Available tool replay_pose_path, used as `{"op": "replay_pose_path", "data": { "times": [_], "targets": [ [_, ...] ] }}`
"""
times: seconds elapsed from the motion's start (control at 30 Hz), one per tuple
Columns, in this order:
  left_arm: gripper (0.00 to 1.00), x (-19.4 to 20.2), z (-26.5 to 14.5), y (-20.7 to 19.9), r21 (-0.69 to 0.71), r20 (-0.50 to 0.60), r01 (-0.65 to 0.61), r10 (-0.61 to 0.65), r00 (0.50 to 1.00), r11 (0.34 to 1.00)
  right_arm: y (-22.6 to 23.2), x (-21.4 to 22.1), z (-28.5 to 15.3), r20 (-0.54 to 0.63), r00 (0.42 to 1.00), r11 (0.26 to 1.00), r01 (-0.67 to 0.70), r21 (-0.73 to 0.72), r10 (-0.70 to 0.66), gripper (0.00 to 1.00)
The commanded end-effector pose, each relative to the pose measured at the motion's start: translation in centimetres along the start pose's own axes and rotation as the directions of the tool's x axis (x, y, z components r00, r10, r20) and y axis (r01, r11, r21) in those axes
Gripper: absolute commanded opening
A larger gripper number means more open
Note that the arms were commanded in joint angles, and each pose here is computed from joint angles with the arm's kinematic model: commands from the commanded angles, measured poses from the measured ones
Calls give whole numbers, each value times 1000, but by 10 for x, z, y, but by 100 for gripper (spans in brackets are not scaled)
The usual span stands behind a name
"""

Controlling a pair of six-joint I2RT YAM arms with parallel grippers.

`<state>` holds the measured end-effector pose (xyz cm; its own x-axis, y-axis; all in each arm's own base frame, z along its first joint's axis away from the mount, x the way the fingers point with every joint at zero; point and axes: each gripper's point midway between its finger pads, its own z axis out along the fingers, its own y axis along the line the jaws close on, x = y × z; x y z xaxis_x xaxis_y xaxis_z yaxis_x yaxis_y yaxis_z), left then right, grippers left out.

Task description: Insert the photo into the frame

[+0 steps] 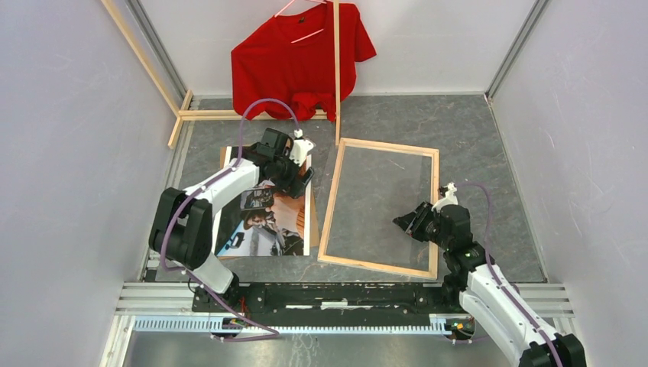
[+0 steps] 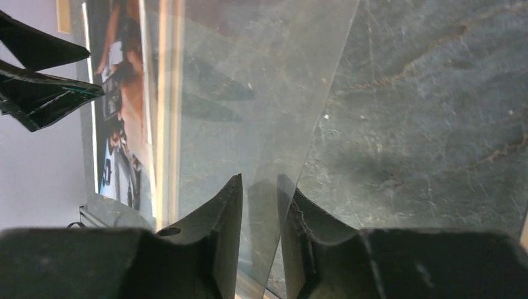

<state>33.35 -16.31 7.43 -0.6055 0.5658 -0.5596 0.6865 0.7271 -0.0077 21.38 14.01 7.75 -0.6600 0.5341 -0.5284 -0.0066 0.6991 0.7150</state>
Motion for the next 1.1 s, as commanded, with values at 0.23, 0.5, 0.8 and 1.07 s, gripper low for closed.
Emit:
{"op": "replay_pose_path", "data": {
  "times": [0.23, 0.5, 0.8, 1.07],
  "targets": [
    [100, -10, 25, -13, -31, -11, -57, 56, 998, 998, 0, -16, 2, 49, 995, 997, 81, 19, -82, 17],
    [100, -11, 27, -15, -29, -14, -79, 79, 997, 996, 2, -13, 2, -11, 983, 983, 181, 13, -181, 35],
    [100, -11, 27, -13, -40, -16, -89, 89, 996, 995, 3, -22, 2, -1, 972, 971, 237, 13, -237, 27],
    [100, -13, 25, -12, -43, -13, -95, 94, 995, 995, -1, -39, -7, 30, 954, 952, 295, 74, -298, 23]
  ]
}}
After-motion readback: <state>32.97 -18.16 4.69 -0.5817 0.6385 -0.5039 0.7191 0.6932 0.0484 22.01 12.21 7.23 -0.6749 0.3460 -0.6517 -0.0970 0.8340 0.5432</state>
